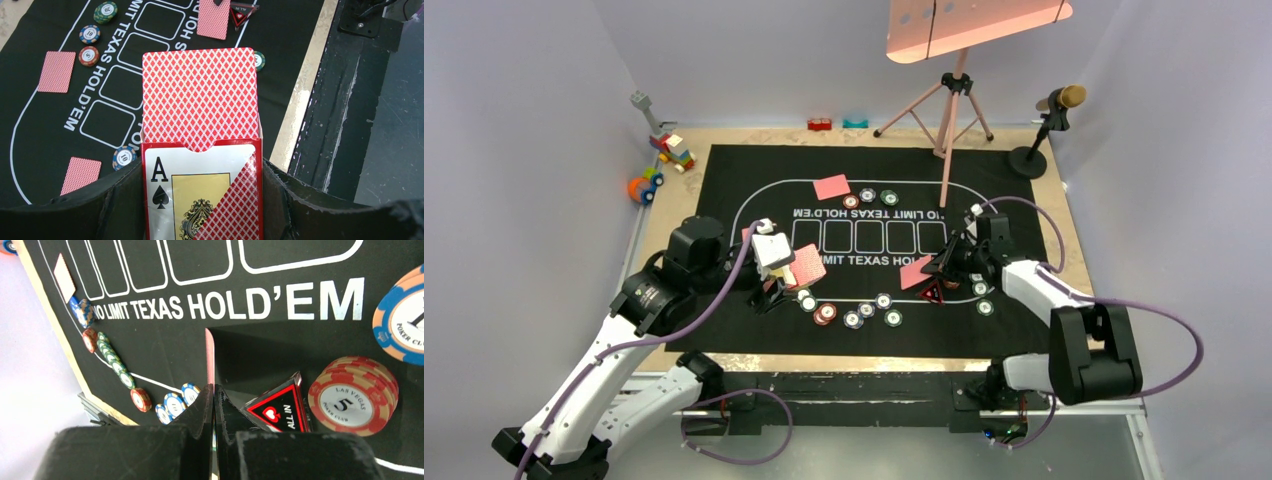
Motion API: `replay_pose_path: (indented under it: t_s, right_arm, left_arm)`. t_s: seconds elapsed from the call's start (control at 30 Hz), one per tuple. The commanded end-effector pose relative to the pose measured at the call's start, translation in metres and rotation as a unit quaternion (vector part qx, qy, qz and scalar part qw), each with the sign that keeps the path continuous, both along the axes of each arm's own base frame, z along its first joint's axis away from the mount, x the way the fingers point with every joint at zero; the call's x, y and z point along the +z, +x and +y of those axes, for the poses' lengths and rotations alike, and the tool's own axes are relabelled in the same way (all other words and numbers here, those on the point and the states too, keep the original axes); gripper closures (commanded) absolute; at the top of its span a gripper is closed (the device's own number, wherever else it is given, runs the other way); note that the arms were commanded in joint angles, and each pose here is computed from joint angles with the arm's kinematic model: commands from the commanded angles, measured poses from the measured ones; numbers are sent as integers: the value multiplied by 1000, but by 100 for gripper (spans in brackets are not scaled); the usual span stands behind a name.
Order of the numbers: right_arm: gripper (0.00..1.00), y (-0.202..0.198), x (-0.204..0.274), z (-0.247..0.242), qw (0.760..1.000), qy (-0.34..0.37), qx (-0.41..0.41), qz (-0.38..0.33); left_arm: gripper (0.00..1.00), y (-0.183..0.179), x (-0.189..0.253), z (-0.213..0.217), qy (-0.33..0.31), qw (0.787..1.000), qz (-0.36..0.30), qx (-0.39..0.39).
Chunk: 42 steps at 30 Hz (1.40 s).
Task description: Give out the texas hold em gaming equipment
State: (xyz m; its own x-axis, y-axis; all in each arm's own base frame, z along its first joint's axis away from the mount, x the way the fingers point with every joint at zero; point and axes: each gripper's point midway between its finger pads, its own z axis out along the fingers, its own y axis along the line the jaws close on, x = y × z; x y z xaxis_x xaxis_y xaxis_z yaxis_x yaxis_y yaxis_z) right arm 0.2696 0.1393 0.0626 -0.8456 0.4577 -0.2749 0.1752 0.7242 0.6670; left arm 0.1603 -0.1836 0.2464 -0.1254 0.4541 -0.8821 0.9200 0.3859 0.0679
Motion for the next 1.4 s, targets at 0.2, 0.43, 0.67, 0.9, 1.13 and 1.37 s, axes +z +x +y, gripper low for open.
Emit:
replay_pose_path:
  t_s: [0.2, 0.43, 0.67, 0.9, 1.13, 1.37]
  right_arm:
    - [96, 27, 6, -5, 999, -23, -1, -41]
    - [47, 29, 4, -24, 996, -83, -16, -36]
    - [44, 32, 28, -41, 990, -120, -52, -56]
    - [30, 33, 110, -9, 985, -52, -24, -160]
    - [11, -12, 192, 107, 957, 96, 171, -214]
    - [7, -48, 238, 174, 925, 151, 265, -226]
  left_arm:
    - [78, 2, 18, -3, -20, 999, -29, -8]
    - [77, 3, 19, -5, -24, 999, -28, -10]
    - [77, 3, 17, -5, -22, 999, -26, -10]
    - [77, 3, 16, -6, -24, 999, -23, -10]
    - [77, 4, 15, -7, -24, 999, -24, -10]
    - [77, 4, 16, -7, -26, 999, -22, -8]
